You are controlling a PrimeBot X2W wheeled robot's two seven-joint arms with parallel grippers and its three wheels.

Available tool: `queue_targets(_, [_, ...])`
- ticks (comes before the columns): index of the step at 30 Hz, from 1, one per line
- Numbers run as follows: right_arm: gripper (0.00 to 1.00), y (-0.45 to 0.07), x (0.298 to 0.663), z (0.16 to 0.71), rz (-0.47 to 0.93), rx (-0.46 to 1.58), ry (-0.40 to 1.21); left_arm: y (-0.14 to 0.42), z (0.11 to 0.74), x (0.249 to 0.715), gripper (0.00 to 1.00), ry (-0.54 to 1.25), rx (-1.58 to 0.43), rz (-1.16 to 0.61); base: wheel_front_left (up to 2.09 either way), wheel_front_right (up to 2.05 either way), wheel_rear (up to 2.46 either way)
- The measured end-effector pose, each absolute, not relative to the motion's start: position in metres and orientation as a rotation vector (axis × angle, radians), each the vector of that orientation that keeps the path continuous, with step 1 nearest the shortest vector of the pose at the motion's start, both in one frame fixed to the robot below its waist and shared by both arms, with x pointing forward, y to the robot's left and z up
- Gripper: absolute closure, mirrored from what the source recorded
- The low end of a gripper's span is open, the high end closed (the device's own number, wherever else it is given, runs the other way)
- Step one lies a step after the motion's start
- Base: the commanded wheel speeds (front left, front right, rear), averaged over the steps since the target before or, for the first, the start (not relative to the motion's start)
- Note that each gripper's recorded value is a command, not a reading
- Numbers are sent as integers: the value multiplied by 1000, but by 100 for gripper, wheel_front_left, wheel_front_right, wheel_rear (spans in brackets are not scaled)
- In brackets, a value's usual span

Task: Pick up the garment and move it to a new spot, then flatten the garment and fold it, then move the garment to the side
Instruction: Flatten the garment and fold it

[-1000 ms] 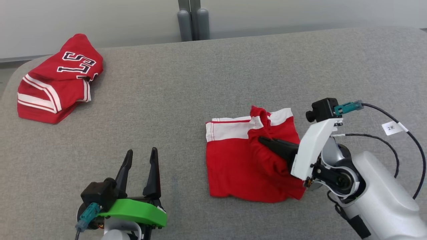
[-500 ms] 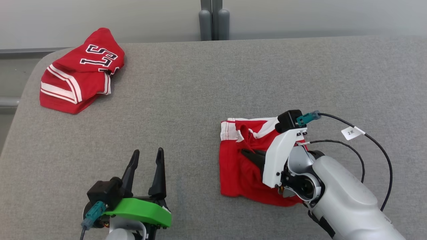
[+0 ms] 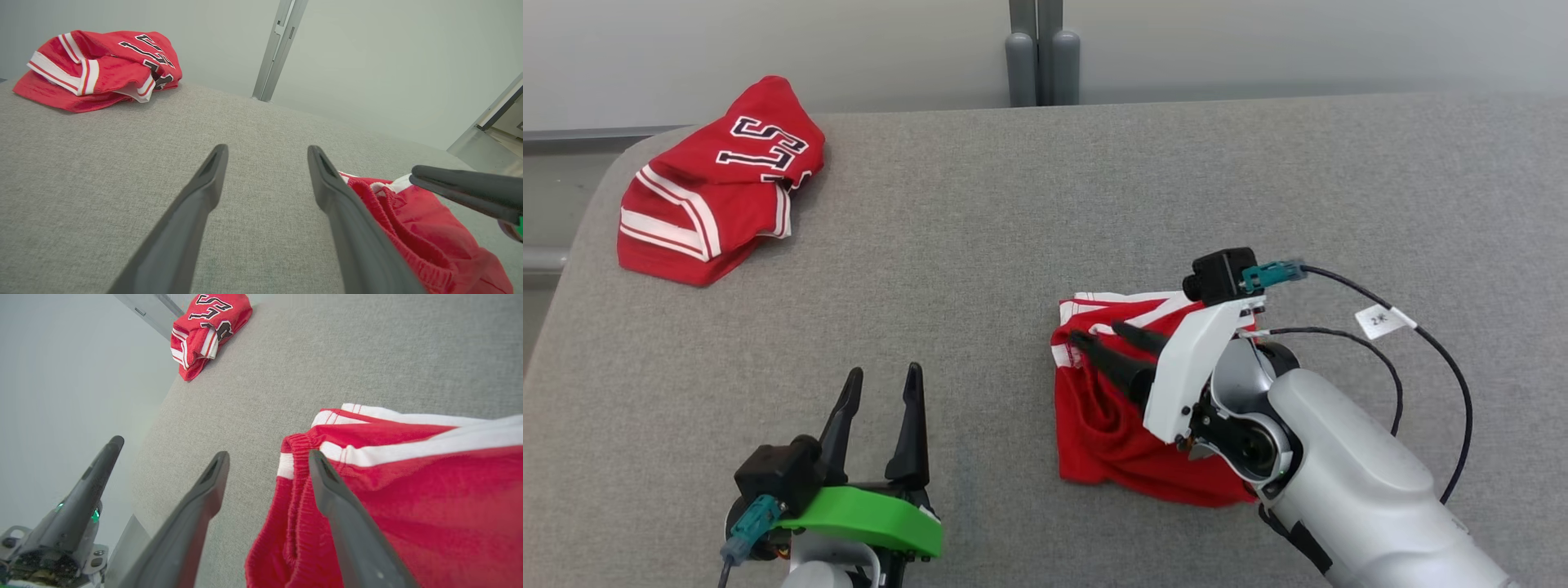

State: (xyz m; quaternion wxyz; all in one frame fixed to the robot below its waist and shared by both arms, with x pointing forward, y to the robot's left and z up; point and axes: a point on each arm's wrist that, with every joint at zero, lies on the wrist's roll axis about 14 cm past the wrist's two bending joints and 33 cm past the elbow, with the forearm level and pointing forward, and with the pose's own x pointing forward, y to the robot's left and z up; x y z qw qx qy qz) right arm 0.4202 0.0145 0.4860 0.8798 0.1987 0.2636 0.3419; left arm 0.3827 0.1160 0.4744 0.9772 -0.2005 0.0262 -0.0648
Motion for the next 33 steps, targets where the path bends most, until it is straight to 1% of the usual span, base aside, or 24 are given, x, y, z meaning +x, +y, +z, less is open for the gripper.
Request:
queue_targets(3, [0, -2, 431, 499, 682, 380, 448, 112, 476, 384, 0, 49, -392, -144, 0, 0, 0])
queue_targets(9, [0, -48, 451, 523, 571, 295, 229, 106, 481, 391, 0, 32, -385, -167, 0, 0, 0])
queue_targets(14, [0, -92, 455, 534, 454, 208, 53, 103, 494, 398, 0, -5, -380, -182, 0, 0, 0])
queue_targets(17, [0, -115, 450, 534, 375, 195, -20, 101, 498, 400, 0, -18, -378, -189, 0, 0, 0])
queue_targets(23, [0, -151, 430, 521, 222, 196, -70, 103, 506, 397, 0, -46, -370, -183, 0, 0, 0])
queue_targets(27, [0, -158, 416, 522, 178, 154, -101, 106, 500, 387, 0, -29, -356, -168, 0, 0, 0])
queue_targets(33, [0, -163, 397, 541, 125, 154, -181, 116, 495, 379, 0, -21, -343, -136, 0, 0, 0])
